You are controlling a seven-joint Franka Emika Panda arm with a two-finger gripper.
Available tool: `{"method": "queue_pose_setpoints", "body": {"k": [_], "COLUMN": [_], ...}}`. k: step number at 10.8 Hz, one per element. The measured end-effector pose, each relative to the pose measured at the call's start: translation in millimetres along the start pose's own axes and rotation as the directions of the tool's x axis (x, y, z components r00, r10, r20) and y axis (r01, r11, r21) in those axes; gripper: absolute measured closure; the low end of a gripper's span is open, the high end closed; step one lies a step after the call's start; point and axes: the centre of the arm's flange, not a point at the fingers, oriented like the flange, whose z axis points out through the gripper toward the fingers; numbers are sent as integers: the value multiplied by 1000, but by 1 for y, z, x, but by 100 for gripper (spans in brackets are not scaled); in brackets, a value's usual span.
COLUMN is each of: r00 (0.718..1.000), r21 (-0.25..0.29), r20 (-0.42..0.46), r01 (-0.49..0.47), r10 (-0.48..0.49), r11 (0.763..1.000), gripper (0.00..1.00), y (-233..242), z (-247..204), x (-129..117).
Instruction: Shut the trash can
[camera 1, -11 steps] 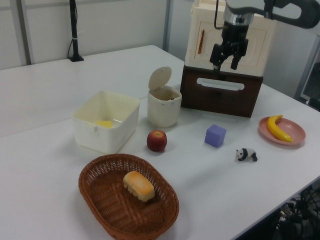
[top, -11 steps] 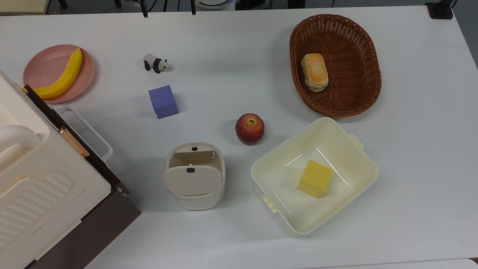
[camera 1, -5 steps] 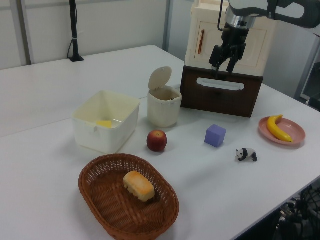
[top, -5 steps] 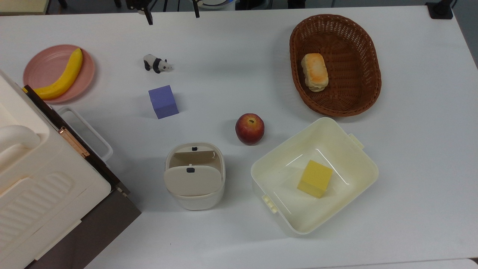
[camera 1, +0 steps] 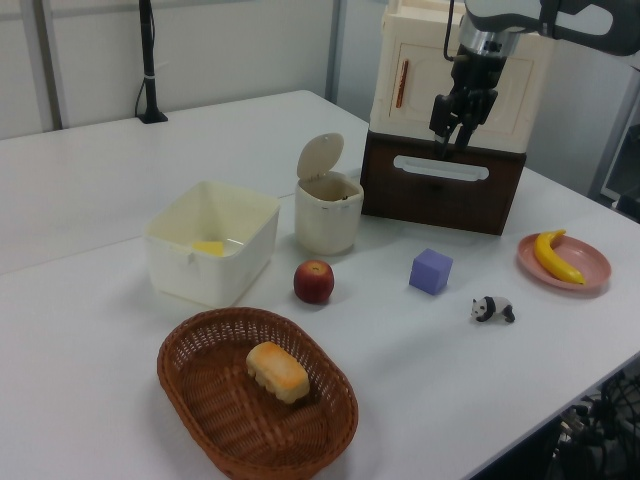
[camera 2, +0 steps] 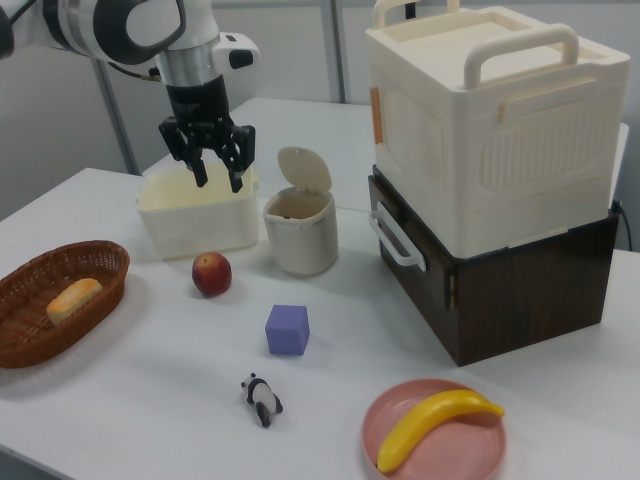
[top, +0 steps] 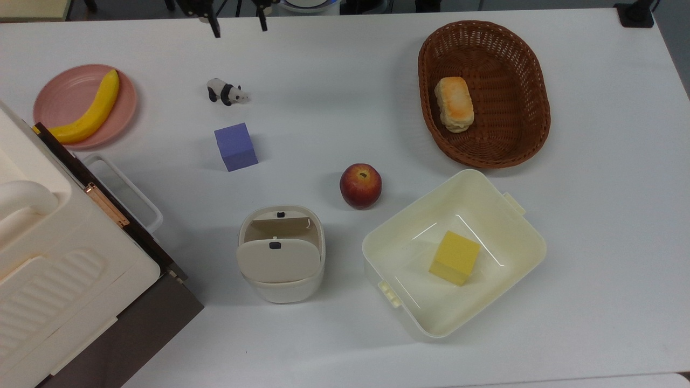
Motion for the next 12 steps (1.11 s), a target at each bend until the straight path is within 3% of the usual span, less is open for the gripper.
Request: {"method": "queue_pose_setpoints", "body": {"k": [3, 4, 6, 8, 10, 12], "r00": [998, 996, 977, 919, 878, 838], "r21": [-16, -21, 10, 38, 47, 51], "r20": [-58, -90, -199, -327, -398, -467], "r01": [-1, -3, -78, -220, -270, -292], "r10": [0, 2, 78, 220, 266, 281], "r11": [1000, 1000, 997, 975, 962, 955], "gripper": [88, 99, 99, 99, 99, 99], "y": [2, 3, 9, 22, 33, 46], "z": [-5, -5, 12, 38, 59, 54], "x": [7, 12, 42, 86, 125, 145]}}
